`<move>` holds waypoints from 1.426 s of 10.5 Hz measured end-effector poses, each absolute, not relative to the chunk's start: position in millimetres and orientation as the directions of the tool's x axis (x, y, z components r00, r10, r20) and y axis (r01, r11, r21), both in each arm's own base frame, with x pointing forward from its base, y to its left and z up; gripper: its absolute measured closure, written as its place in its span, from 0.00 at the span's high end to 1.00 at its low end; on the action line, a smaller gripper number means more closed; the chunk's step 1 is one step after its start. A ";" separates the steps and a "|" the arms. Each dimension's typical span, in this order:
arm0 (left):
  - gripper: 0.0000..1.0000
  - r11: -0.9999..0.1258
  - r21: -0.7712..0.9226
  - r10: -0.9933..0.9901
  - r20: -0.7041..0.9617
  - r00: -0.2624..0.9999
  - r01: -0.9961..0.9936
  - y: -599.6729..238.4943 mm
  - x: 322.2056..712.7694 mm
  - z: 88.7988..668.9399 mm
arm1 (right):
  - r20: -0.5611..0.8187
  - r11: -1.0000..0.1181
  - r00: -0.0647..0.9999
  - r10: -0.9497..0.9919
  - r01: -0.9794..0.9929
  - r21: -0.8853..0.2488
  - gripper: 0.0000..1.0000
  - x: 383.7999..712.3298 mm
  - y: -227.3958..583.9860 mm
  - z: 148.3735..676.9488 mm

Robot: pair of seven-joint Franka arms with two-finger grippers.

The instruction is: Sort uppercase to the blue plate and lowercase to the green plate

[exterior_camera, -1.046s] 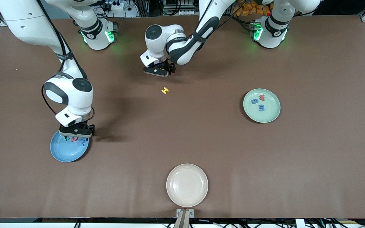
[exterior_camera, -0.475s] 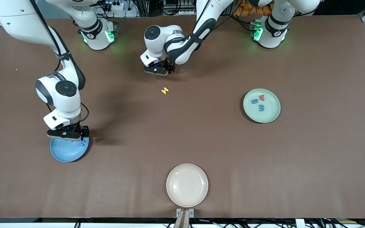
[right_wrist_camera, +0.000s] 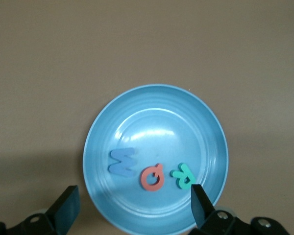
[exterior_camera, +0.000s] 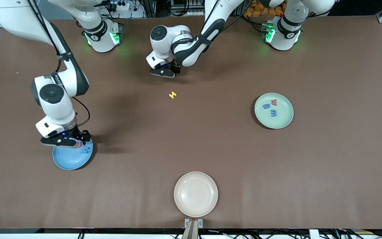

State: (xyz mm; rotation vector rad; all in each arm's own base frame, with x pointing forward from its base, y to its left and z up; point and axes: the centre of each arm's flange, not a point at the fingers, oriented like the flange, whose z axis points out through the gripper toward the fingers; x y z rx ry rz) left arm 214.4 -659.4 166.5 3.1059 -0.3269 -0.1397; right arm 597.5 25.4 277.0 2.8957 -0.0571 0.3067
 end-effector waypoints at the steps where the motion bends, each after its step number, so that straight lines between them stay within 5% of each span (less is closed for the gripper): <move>1: 0.65 -0.978 0.023 -0.208 -0.088 0.974 -0.207 -659.4 214.5 166.7 | 0.170 -0.982 0.985 -0.027 -0.058 0.179 1.00 596.2 20.2 283.7; 10: 0.42 -0.978 0.027 -0.209 -0.089 0.974 -0.207 -660.9 213.1 168.9 | -0.053 -0.991 0.994 -0.094 -0.098 -0.086 1.00 590.3 -10.2 334.3; 15: 0.40 -0.978 0.026 -0.209 -0.091 0.974 -0.208 -661.1 212.2 169.0 | -0.140 -0.970 0.976 -0.168 -0.189 -0.153 1.00 586.0 -36.5 370.1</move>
